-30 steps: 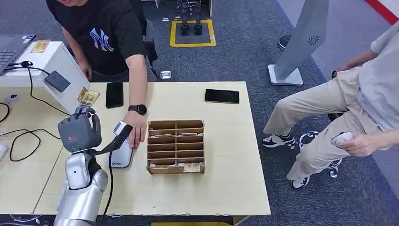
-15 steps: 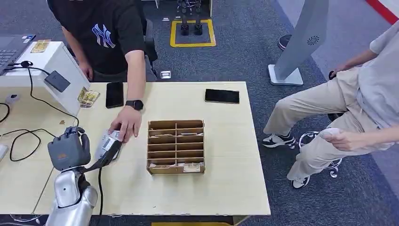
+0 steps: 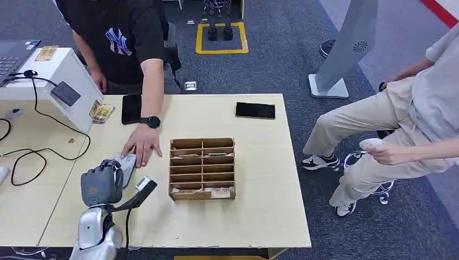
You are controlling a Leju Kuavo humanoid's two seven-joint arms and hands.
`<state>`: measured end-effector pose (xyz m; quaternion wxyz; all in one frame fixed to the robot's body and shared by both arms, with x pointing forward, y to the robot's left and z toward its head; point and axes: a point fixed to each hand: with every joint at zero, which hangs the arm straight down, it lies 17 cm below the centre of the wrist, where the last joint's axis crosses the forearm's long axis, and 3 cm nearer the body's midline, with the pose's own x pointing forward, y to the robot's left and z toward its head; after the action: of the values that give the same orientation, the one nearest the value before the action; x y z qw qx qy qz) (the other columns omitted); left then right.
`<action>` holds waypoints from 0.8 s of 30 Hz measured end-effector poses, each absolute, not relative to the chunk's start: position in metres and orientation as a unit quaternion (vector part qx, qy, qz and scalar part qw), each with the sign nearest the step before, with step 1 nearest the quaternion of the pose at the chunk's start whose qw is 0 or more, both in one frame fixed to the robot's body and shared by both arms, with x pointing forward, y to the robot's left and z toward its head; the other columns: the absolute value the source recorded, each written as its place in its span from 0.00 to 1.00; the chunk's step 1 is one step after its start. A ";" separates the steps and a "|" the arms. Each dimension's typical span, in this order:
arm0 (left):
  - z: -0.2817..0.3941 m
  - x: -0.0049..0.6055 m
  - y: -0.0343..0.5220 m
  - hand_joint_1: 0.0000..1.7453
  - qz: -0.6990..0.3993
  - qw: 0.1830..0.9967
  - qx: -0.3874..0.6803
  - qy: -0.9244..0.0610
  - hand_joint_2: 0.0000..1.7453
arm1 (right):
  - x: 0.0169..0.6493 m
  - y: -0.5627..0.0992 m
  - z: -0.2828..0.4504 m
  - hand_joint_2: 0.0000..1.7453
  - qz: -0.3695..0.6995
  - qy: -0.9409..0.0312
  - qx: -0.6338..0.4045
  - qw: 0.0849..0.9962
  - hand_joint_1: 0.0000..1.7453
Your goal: Pass the card to the sensor for recognition and then transmit it.
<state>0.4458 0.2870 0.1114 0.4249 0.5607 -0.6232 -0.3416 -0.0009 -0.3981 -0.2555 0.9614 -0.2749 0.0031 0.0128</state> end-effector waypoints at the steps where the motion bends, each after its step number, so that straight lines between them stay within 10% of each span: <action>1: 0.109 0.445 0.285 1.00 -0.342 0.428 0.558 -0.624 1.00 | -0.001 -0.398 -0.256 1.00 0.013 0.003 -0.274 0.962 0.00; 24: 0.083 0.442 0.276 1.00 -0.355 0.454 0.545 -0.609 1.00 | -0.001 -0.392 -0.257 1.00 0.029 -0.005 -0.262 0.965 0.00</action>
<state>0.4415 0.2758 0.0826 0.4539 0.5451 -0.6088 -0.3552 -0.0014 -0.3923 -0.2574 0.9645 -0.2623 -0.0054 0.0288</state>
